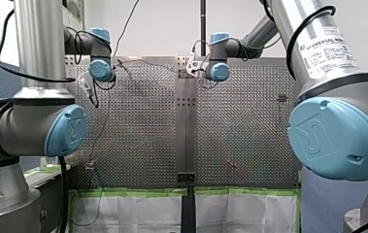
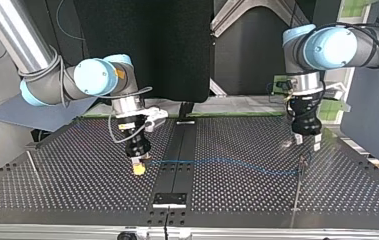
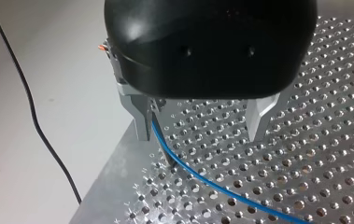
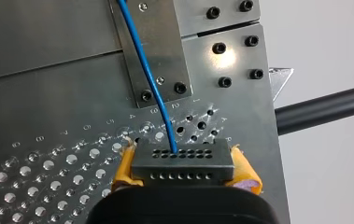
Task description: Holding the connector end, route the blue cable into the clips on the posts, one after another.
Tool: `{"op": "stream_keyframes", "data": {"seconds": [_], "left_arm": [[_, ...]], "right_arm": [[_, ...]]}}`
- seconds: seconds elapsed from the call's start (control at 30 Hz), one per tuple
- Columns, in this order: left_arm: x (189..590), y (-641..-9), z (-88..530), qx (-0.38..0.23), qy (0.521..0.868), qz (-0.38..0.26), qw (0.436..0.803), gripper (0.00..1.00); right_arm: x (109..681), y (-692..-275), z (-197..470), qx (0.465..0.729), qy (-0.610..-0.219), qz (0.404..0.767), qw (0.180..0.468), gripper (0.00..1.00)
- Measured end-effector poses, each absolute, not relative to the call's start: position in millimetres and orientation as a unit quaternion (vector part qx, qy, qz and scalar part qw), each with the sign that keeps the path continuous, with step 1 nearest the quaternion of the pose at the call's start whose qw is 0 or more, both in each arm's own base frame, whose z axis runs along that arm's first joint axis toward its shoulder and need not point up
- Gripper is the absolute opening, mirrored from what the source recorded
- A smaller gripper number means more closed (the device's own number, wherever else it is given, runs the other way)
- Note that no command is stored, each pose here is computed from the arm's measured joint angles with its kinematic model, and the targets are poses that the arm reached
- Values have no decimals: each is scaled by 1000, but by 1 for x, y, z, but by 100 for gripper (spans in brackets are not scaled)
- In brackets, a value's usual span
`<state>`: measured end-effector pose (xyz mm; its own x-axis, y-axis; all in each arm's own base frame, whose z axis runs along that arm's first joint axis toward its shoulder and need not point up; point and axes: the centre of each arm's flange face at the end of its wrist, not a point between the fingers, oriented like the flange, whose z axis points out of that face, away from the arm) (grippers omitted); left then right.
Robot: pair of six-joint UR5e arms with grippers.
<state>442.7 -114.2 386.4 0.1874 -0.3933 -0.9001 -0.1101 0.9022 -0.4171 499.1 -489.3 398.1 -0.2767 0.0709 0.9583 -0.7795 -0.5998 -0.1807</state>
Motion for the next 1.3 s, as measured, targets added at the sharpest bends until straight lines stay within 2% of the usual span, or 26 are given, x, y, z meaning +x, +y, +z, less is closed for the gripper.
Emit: {"op": "stream_keyframes", "data": {"seconds": [0.27, 0.4, 0.9, 1.3], "left_arm": [[423, -122, 405, -181, 638, -114, 740, 100], [419, -126, 402, -163, 655, -112, 729, 100], [402, -115, 408, -151, 692, -25, 706, 100], [402, -121, 451, -86, 702, -12, 707, 100]], "right_arm": [[500, -488, 398, 525, -338, 724, 292, 0], [500, -488, 398, 526, -338, 724, 292, 0], [500, -487, 398, 527, -339, 724, 291, 0], [503, -484, 397, 529, -338, 723, 288, 0]]}}
